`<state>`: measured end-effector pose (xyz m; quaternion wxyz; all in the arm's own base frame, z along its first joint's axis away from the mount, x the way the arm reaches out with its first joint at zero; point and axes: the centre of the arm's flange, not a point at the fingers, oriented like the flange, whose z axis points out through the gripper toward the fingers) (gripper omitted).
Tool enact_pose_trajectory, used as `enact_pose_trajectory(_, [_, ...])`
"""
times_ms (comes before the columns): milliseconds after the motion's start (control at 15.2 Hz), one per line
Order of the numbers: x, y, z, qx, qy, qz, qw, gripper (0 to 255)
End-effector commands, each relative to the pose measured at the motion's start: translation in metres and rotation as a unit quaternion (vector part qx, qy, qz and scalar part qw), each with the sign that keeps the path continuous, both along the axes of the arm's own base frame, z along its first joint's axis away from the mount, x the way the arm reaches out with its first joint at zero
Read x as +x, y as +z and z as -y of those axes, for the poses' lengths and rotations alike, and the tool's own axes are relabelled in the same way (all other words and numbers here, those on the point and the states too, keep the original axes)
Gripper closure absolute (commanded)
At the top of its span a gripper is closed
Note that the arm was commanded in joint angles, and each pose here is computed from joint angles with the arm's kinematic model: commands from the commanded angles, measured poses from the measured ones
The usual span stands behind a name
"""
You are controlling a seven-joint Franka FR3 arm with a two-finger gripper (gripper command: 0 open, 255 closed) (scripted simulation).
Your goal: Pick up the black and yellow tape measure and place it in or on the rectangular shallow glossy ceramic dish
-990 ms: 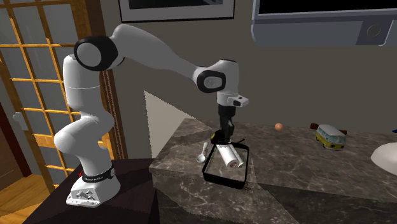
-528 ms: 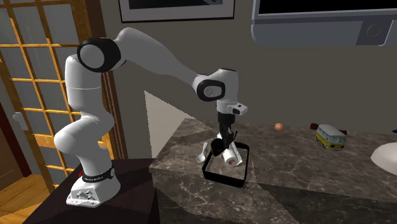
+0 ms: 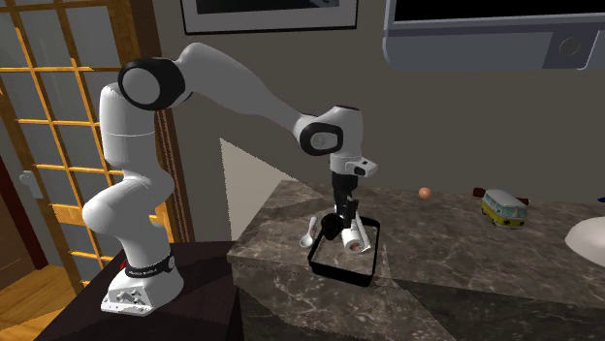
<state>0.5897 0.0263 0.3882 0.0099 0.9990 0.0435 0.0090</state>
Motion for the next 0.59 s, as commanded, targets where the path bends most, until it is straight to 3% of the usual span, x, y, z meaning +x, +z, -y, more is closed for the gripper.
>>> enact_pose_trajectory(0, [0.0, 0.0, 0.0, 0.0, 0.0, 0.0, 1.0, 0])
enact_pose_trajectory(198, [0.0, 0.0, 0.0, 0.0, 0.0, 0.0, 1.0, 0])
enact_pose_trajectory(462, [-0.001, 0.05, -0.001, 0.0, 0.0, 0.0, 1.0, 0])
enact_pose_trajectory(528, [-0.001, 0.05, -0.001, 0.0, 0.0, 0.0, 1.0, 0])
